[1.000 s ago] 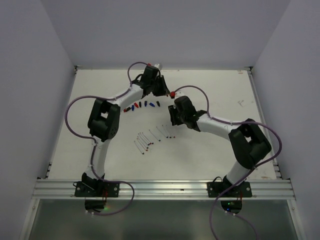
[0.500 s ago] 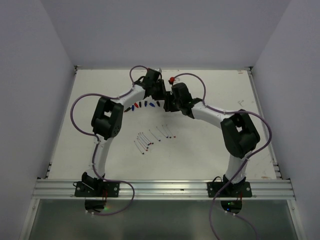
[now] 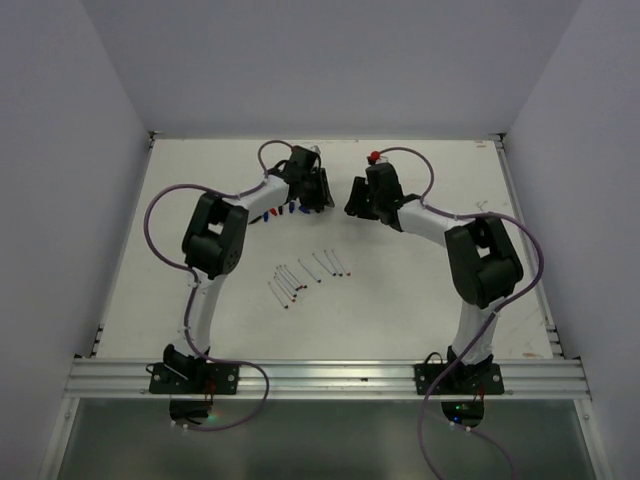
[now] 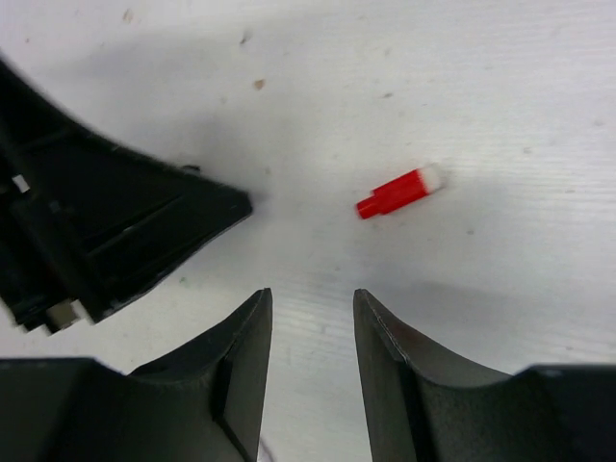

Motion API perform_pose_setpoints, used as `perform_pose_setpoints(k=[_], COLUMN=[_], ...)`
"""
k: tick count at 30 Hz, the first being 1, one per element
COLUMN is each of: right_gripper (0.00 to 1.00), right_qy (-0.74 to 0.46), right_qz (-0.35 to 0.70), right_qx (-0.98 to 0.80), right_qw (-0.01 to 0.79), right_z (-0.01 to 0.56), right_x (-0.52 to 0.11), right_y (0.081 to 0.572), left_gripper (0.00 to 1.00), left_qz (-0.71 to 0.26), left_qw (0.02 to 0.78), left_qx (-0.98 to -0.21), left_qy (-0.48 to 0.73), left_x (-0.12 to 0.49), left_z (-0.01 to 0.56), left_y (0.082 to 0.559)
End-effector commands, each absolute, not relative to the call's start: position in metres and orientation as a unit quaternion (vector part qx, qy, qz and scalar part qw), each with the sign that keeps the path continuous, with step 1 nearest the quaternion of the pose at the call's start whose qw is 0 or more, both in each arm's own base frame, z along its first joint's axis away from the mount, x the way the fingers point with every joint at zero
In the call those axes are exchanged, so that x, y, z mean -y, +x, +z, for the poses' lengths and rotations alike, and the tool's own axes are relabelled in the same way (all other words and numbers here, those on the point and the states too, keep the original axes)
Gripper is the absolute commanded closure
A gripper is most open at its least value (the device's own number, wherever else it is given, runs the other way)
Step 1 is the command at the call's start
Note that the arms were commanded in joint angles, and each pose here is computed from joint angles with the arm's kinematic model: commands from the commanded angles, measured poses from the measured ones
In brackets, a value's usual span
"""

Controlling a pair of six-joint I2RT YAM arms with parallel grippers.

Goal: Open the pen caps

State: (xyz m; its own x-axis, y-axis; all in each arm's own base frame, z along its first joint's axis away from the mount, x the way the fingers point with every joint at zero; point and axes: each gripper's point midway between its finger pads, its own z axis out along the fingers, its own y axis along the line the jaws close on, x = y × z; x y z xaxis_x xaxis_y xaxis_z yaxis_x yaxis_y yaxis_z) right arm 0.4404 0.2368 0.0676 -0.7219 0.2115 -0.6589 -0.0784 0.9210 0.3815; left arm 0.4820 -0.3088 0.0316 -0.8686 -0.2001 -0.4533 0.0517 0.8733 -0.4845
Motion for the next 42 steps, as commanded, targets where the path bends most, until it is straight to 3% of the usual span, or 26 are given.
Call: perform_pose_setpoints(k=[1, 7, 17, 35, 42], right_gripper=[0.57, 0.58, 0.59, 0.6, 0.6], right_qy=[0.064, 0.053, 0.068, -0.018, -0.015], right_qz=[0.183, 0.161, 0.174, 0.24, 0.265], right_qx=[-0.9, -0.925, -0.926, -0.926, -0.912], right_qw=[0.391, 0.34, 0.328, 0.291, 0.314], right_z=[0.079, 0.058, 0.035, 0.018, 0.039], right_x=[-0.209, -0.2, -0.206, -0.262, -0.281], right_y=[0.462, 0.47, 0.483, 0.493, 0.49], left_gripper=[0.6, 0.6, 0.59, 0.58, 0.56], left_qz=[-0.287, -0.309, -0.334, -0.341, -0.351], left_qw=[0.326, 0.374, 0.431, 0.418, 0.418], left_qx=[-0.901, -0.874, -0.838, -0.842, -0.838], left_qy=[-0.026, -0.025, -0.013, -0.012, -0.005], left_x=[0.312, 0.304, 0.282, 0.267, 0.267], left_z=[0.106, 0.165, 0.238, 0.224, 0.225], left_y=[0.498, 0.493, 0.466, 0.452, 0.445])
